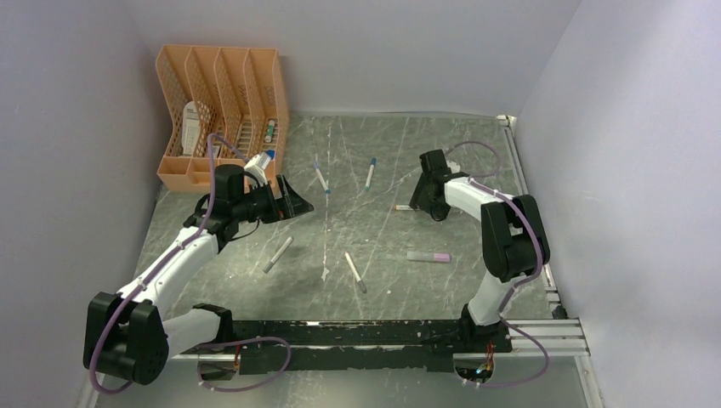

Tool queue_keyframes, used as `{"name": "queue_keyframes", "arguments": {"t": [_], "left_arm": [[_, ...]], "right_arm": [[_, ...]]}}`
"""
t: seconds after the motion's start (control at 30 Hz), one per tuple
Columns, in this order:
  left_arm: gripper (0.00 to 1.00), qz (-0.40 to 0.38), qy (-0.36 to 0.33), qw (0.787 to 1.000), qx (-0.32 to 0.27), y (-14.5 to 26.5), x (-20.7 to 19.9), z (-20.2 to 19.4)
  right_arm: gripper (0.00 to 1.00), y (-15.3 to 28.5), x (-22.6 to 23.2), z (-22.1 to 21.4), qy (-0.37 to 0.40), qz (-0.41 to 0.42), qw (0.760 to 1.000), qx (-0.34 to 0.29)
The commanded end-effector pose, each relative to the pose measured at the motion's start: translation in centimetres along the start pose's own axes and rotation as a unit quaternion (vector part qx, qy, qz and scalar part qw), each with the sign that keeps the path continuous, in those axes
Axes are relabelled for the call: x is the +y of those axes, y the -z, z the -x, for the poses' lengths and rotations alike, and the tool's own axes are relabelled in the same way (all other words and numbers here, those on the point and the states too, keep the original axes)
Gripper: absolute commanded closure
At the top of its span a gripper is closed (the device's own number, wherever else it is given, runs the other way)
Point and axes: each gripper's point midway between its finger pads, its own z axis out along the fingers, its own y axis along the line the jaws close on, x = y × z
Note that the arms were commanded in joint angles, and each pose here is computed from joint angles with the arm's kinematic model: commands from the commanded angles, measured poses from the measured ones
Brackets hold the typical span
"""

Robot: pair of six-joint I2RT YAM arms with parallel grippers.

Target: Open the pen caps

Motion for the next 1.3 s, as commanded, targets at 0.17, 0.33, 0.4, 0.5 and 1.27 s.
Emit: {"name": "queue_keyframes", "arguments": {"t": [0.17, 0.33, 0.4, 0.5, 1.27], "left_arm": [[0.01, -0.011, -0.013, 1.0, -0.008, 0.5, -0.8, 0.1], [0.01, -0.01, -0.014, 1.0, -0.009, 0.7, -0.9, 0.1], [0.01, -0.01, -0.014, 1.0, -0.009, 0.7, -0.9, 0.1], [0.01, -0.012, -0.012, 1.0, -0.009, 0.7, -0.9, 0.0], [0.01, -0.016, -0.01, 1.0, -0.003, 0.3, -0.9, -0.1]], "right_arm": [[0.41, -2.8, 1.2, 2.0, 0.014, -0.013, 1.0, -0.007], [0.42, -1.8, 2.0, 2.8, 0.009, 0.016, 0.999, -0.027], [0.41, -0.9, 2.2, 3.1, 0.003, 0.029, 0.999, -0.036], [0.41, 0.0, 2.6, 3.7, 0.001, 0.04, 0.998, -0.044], [0.37, -3.1, 2.4, 4.7, -0.052, -0.008, 0.999, 0.005]]}}
